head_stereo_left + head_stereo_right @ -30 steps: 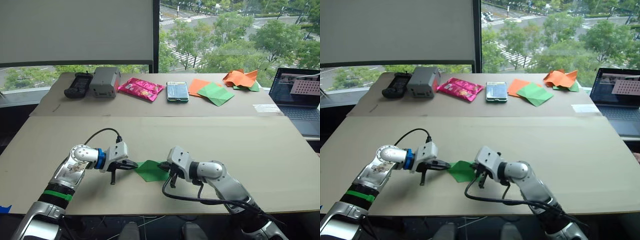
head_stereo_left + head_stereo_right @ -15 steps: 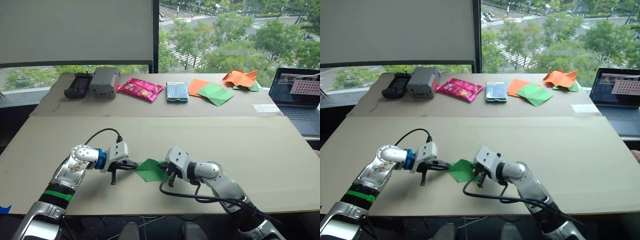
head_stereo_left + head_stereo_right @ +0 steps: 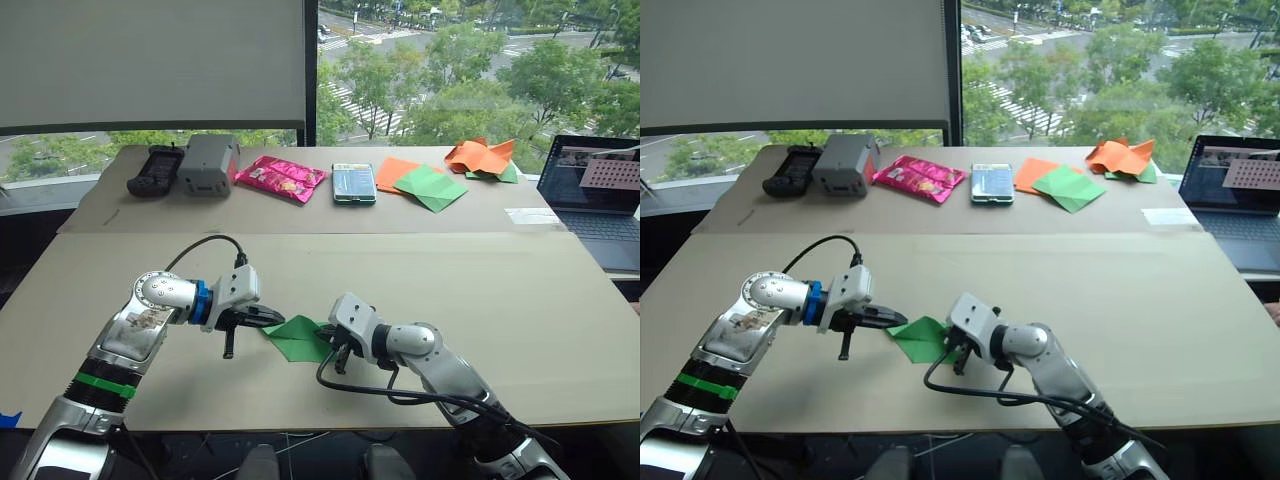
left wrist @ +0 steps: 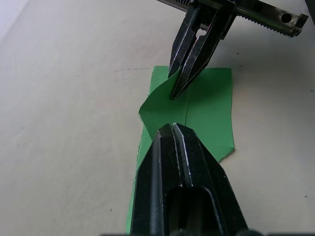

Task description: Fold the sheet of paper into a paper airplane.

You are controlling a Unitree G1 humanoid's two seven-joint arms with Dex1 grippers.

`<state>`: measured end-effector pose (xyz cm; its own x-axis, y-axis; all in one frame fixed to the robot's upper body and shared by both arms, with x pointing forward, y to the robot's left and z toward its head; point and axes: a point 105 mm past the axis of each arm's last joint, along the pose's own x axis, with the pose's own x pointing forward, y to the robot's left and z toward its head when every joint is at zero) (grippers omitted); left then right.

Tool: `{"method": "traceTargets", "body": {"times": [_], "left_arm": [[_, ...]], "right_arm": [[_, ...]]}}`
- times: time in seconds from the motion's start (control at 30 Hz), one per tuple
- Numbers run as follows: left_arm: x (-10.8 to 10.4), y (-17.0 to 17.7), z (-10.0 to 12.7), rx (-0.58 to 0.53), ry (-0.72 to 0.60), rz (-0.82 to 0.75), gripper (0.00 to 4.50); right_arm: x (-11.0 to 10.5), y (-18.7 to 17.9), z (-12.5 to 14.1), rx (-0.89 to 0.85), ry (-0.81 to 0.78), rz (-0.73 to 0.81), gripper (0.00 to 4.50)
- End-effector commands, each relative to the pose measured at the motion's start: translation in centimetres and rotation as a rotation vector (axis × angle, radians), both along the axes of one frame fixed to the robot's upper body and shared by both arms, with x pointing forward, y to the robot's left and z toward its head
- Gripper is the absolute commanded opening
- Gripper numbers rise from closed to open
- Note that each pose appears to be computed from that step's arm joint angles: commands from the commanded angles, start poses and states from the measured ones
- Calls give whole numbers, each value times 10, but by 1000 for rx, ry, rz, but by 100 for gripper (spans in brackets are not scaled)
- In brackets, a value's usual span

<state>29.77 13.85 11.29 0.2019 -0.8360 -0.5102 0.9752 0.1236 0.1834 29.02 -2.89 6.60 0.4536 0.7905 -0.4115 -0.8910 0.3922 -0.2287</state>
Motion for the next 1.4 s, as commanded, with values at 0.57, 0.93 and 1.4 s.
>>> {"method": "traceTargets", "body": {"times": [0.57, 0.93, 1.4], "left_arm": [[12, -5, -23, 42, -45, 8, 0], [20, -12, -30, 61, -62, 27, 0], [15, -12, -41, 78, -43, 23, 0]], "right_arm": [[-5, 2, 4, 9, 16, 16, 1], [-5, 5, 6, 20, 19, 16, 1], [-3, 8, 62, 160, -141, -10, 262]]}}
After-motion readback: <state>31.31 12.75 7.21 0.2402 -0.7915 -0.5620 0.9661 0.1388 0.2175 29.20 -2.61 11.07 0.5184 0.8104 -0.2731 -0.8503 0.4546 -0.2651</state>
